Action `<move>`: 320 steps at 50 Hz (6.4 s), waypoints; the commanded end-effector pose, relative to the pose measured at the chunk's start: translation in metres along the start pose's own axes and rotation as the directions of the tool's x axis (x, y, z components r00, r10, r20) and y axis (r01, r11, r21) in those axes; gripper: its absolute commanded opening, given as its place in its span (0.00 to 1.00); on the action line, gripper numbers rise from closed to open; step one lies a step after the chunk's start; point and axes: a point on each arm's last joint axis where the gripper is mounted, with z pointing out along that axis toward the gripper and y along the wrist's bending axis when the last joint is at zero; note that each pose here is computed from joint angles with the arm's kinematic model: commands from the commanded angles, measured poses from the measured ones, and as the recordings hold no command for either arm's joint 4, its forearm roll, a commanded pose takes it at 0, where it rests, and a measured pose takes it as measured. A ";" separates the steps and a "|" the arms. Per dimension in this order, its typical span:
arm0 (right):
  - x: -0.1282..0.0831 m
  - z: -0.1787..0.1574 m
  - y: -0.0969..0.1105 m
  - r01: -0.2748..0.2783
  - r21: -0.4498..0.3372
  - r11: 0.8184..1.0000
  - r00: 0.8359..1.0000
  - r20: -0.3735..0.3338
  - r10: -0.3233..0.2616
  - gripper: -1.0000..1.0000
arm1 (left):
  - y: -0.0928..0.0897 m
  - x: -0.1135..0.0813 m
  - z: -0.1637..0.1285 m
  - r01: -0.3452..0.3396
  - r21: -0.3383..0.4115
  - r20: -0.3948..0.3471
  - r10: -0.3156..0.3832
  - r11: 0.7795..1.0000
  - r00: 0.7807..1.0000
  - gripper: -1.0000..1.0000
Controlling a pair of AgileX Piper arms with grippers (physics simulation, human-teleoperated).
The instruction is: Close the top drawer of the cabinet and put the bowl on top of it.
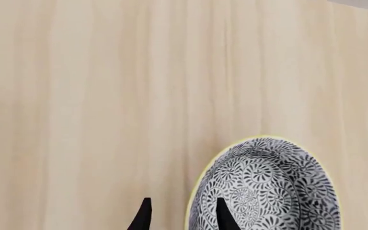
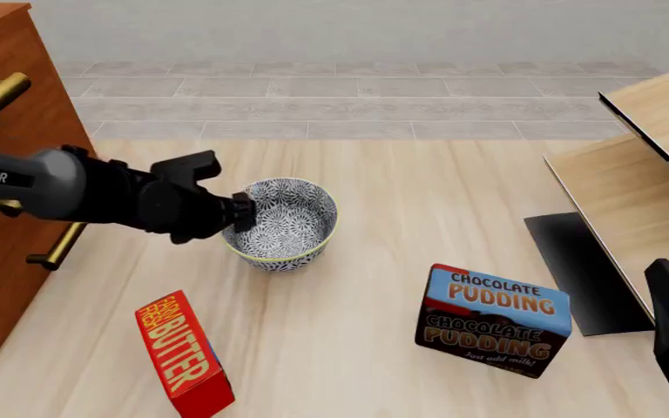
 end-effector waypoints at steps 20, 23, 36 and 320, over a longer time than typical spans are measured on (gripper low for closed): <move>0.001 0.000 0.000 0.000 0.000 1.000 1.000 0.000 0.000 1.00 | 0.001 -0.005 0.001 -0.010 -0.006 -0.004 0.010 1.000 1.000 0.00; 0.001 0.000 0.000 0.000 0.000 1.000 1.000 0.000 0.000 1.00 | 0.000 -0.008 -0.004 -0.007 -0.004 0.003 0.007 1.000 1.000 0.00; 0.001 0.000 0.000 0.000 0.000 1.000 1.000 0.001 0.000 1.00 | -0.019 -0.017 -0.045 0.039 0.054 0.061 -0.043 0.998 0.997 0.00; 0.001 0.000 0.000 0.000 0.000 1.000 1.000 0.000 0.000 1.00 | 0.168 -0.118 -0.394 0.775 -0.177 0.692 -0.483 0.607 0.536 0.00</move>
